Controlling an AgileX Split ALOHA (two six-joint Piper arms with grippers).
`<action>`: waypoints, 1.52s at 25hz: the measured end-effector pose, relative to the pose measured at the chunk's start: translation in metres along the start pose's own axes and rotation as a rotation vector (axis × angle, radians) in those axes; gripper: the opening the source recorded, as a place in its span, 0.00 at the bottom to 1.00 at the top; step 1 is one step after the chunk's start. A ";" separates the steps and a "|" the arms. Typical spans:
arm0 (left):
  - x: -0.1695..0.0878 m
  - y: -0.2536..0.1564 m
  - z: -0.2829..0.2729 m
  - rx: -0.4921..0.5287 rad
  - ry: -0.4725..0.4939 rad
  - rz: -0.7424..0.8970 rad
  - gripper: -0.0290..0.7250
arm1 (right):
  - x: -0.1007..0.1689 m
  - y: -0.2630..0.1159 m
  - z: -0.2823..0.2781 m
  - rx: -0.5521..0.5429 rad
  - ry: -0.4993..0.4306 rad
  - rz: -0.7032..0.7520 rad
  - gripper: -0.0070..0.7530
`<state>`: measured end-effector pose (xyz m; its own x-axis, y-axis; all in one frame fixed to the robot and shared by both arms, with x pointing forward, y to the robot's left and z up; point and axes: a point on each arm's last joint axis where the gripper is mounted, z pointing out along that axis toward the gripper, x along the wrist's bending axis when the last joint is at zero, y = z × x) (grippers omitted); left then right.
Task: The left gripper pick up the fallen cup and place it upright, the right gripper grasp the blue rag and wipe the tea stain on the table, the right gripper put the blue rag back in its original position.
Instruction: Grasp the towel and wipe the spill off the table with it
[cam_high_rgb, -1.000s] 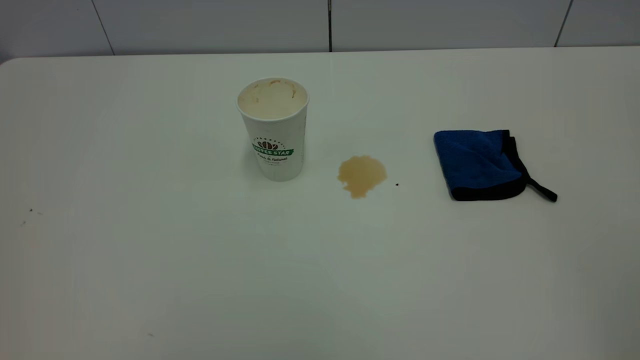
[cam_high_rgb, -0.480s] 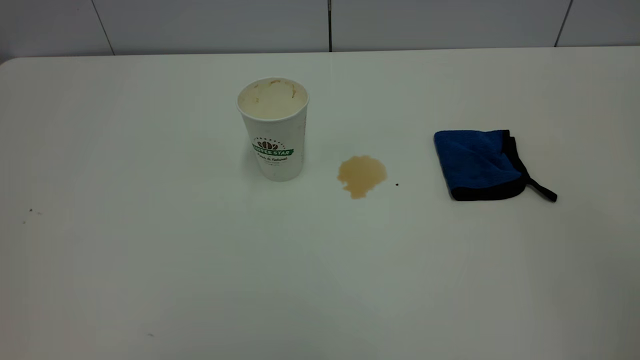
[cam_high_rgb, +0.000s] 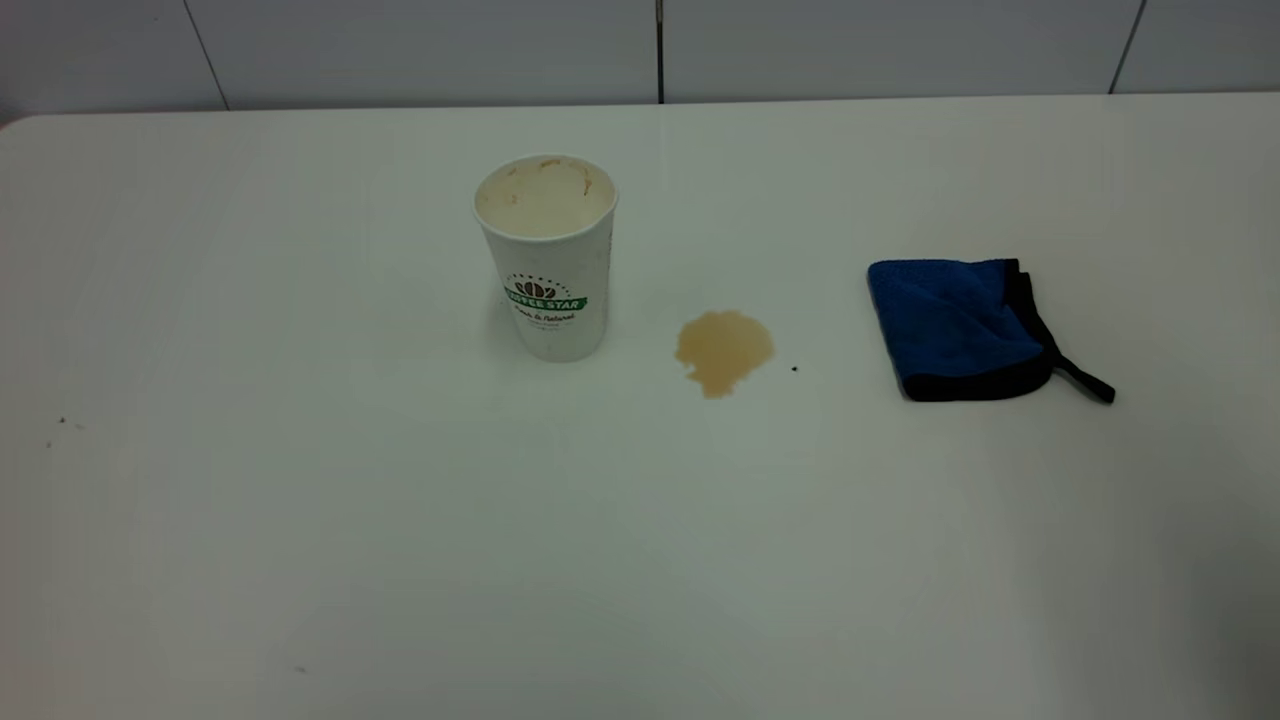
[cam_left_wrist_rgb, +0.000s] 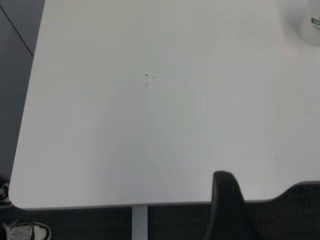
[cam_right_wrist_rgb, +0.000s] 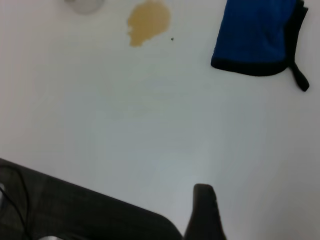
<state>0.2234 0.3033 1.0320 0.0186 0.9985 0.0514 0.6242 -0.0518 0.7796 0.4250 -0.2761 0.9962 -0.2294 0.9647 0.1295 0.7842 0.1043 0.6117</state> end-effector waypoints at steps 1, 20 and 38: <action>0.000 0.000 0.000 0.000 0.000 0.000 0.67 | -0.004 0.006 0.014 0.028 0.000 -0.003 0.84; 0.000 0.000 0.000 0.000 0.000 0.001 0.67 | -0.048 0.064 0.268 0.233 -0.035 -0.188 0.79; 0.000 0.000 0.000 0.000 0.000 0.000 0.67 | -0.060 0.057 0.332 0.214 -0.071 -0.334 0.64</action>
<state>0.2234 0.3033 1.0320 0.0186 0.9985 0.0515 0.6241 -0.0518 0.7796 0.6752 -0.2477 0.7642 -0.4579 0.8825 -0.1076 0.7773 0.4562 0.4333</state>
